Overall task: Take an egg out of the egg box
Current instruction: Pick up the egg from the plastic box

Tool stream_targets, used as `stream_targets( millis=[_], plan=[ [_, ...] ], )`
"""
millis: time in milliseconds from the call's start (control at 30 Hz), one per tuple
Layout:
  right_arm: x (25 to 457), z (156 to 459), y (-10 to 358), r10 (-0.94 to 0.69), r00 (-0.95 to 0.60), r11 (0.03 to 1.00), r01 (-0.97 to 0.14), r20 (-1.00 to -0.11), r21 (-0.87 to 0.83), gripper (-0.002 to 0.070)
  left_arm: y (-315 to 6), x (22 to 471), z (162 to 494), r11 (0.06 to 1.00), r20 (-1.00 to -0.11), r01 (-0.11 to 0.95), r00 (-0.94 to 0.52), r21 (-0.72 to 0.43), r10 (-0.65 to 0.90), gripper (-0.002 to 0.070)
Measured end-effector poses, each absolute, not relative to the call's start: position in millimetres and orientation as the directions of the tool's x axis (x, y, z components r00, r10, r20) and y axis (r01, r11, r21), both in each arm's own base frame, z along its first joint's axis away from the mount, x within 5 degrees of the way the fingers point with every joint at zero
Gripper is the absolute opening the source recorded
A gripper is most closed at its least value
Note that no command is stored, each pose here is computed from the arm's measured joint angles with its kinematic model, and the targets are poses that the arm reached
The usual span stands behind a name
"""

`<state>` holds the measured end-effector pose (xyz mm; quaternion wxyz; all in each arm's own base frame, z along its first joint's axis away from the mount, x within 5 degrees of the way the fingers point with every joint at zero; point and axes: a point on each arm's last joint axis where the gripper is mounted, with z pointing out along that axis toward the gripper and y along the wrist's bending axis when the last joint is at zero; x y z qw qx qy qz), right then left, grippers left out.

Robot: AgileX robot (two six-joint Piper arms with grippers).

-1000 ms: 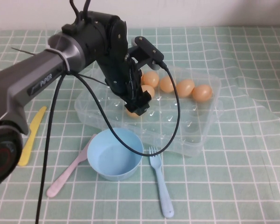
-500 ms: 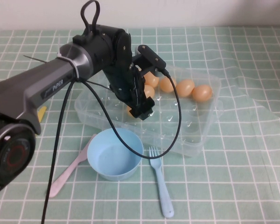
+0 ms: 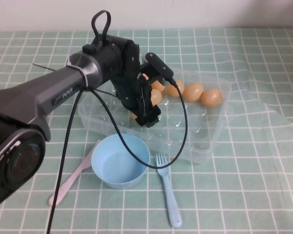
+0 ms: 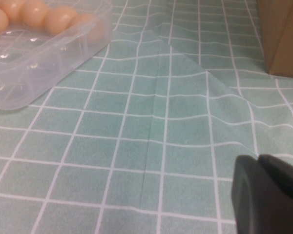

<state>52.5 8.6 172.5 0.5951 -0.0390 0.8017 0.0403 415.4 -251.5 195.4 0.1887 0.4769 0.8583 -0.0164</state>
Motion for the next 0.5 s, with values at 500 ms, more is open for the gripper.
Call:
stream_targets(
  millis=[500],
  plan=[
    [52,172,9,-0.014,-0.289,0.994,-0.110,-0.957,0.018,-0.0017,-249,412,206,0.540,-0.328,0.827,-0.473,0.154,0.818,0.0359]
  ],
)
